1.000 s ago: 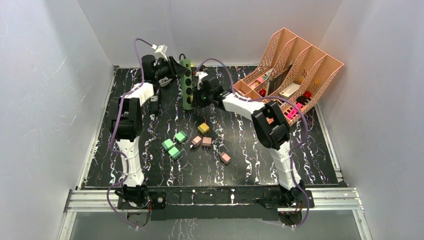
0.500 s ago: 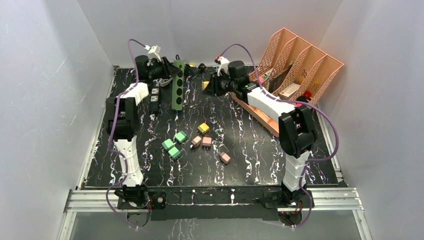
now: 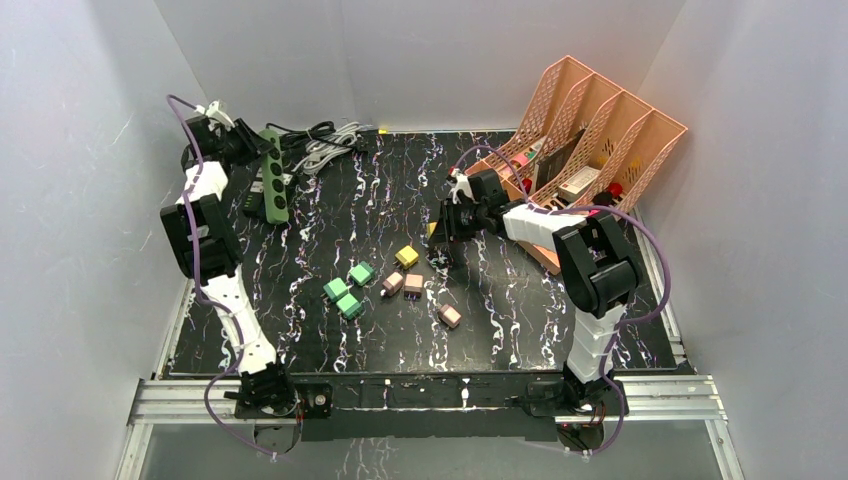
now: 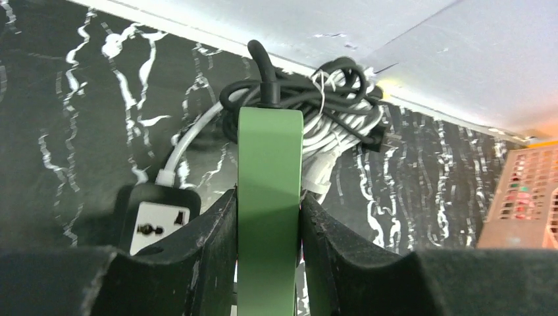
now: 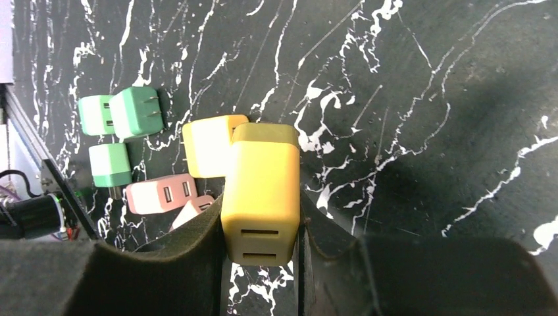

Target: Pull the plug off the socket

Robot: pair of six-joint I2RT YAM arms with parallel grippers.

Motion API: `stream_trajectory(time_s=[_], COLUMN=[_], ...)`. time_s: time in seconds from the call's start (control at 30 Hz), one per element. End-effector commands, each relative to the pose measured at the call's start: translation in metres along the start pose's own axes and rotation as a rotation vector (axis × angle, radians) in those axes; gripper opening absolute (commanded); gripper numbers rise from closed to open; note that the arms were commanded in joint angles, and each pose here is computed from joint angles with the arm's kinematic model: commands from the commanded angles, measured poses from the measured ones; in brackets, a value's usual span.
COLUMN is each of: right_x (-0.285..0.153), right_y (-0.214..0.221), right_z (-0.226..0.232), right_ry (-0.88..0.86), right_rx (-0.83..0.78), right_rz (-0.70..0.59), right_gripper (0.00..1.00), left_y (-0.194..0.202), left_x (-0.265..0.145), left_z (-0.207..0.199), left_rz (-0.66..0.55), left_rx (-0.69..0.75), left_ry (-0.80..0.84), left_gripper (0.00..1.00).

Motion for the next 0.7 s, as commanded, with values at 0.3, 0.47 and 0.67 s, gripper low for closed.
stream_trajectory(time_s=[0.3,0.47,0.67], right_x=[0.01,0.019,0.035], right_y=[-0.01,-0.003,0.01], right_z=[0.012,0.015,0.021], right_ry=[-0.131,-0.146,-0.096], right_rx=[0.024,0.042,0.004], right_rz=[-0.02,0.005,0.073], right_gripper=[0.24,0.3,0.56], left_y=[0.014,0.055,0.089], left_x=[-0.015,0.001,0.021], left_z=[-0.044,-0.049,-0.039], left_rz=[0.194,0.314,0.417], left_rx=[0.093,0.072,0.055], left_ry=[0.43,0.597,0.471], left_gripper=[0.0,0.0,0.01])
Point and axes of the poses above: each gripper's point midway between its finger pads, its own x axis out along the fingers, its own z axis along the line the jaws close on, y = z × x, the point moved 7 cm from there along -x, back along the fingers, and after that the axes turned 1 degree about x, right-handed, at the moved point
